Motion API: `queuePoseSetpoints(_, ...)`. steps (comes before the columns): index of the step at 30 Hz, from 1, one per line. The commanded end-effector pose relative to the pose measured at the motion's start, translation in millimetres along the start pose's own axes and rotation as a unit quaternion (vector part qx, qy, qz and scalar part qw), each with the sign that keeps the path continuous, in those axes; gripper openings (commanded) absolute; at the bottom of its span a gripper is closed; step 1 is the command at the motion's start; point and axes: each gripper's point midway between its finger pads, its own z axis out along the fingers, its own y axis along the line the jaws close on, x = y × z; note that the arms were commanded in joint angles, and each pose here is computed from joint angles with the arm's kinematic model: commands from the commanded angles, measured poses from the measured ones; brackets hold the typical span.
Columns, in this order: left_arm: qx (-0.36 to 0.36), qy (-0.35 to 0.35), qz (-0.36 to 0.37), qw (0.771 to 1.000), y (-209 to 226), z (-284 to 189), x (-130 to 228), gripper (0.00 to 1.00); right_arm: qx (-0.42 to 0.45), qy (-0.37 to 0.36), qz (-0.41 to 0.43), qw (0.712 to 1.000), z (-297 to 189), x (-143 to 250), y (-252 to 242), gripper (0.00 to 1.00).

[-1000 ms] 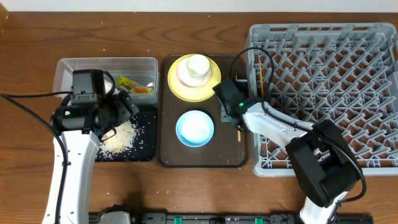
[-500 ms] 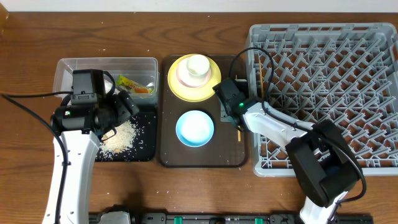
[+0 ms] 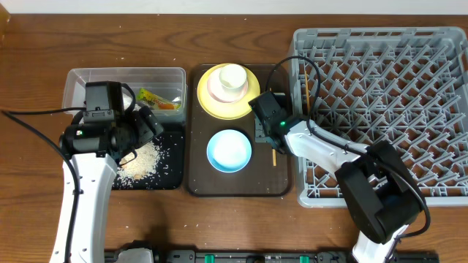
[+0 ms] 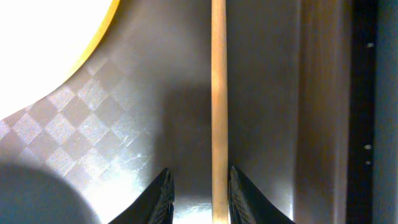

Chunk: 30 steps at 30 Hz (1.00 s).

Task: Sort waste into correct bins and load items into the dishwasher rack
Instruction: 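Lower the right gripper and grip the second wooden chopstick, then lift the chopstick and insert it in the rack beside the first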

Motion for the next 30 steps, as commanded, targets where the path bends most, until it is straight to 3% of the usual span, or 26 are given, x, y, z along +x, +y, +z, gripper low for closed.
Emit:
queuePoseSetpoints(1, 0.000, -0.006, 0.001, 1.000, 0, -3, -5, 0.96, 0.025, -0.014, -0.010, 1.000, 0, -1, -6, 0.27)
queuePoseSetpoints(14, 0.000, -0.006, 0.001, 1.000, 0, -3, -5, 0.96, 0.035, -0.014, -0.017, 0.999, 12, 3, -10, 0.22)
queuePoseSetpoints(19, 0.000, -0.006, 0.001, 1.000, 0, -3, -5, 0.96, 0.034, -0.015, -0.020, 0.999, 11, 3, -10, 0.14)
queuePoseSetpoints(22, 0.000, -0.006, 0.001, 1.000, 0, -3, -5, 0.96, 0.029, -0.013, -0.021, 0.999, 10, 3, -7, 0.05)
queuePoseSetpoints(30, 0.000, -0.006, 0.001, 1.000, 0, -3, -5, 0.96, 0.017, -0.018, -0.029, 0.999, 4, -1, -1, 0.01)
